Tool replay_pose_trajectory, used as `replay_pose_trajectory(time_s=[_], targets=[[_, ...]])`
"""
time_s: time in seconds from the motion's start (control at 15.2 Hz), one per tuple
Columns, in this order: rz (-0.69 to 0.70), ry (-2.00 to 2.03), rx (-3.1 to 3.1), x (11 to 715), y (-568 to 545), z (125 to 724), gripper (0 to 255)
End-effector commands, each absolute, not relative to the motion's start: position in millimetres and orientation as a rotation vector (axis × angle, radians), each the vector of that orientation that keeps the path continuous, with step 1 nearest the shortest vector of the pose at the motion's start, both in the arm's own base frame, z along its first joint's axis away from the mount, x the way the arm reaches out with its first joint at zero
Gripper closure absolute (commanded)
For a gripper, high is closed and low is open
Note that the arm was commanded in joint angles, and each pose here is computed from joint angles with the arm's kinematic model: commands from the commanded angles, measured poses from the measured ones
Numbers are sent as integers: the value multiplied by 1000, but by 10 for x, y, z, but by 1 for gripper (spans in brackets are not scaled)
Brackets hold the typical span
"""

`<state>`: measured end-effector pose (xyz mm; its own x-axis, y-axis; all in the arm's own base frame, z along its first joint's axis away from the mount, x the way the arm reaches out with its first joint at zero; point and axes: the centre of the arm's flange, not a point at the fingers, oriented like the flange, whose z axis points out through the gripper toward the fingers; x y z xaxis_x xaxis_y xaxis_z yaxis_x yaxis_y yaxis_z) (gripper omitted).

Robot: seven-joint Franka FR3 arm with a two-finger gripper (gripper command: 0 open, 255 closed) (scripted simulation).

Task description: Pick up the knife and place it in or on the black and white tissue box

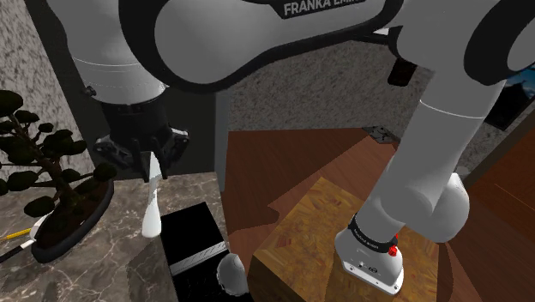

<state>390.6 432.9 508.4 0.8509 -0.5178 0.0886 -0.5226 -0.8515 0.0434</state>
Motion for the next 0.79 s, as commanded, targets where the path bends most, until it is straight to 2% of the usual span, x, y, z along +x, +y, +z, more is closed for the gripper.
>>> replay_pose_trajectory(time_s=[0.0,0.46,0.73], targets=[[113,-835,2958,3636,4344,5064,255],[113,-835,2958,2712,4359,5097,255],[113,-835,2958,2644,4360,4941,255]])
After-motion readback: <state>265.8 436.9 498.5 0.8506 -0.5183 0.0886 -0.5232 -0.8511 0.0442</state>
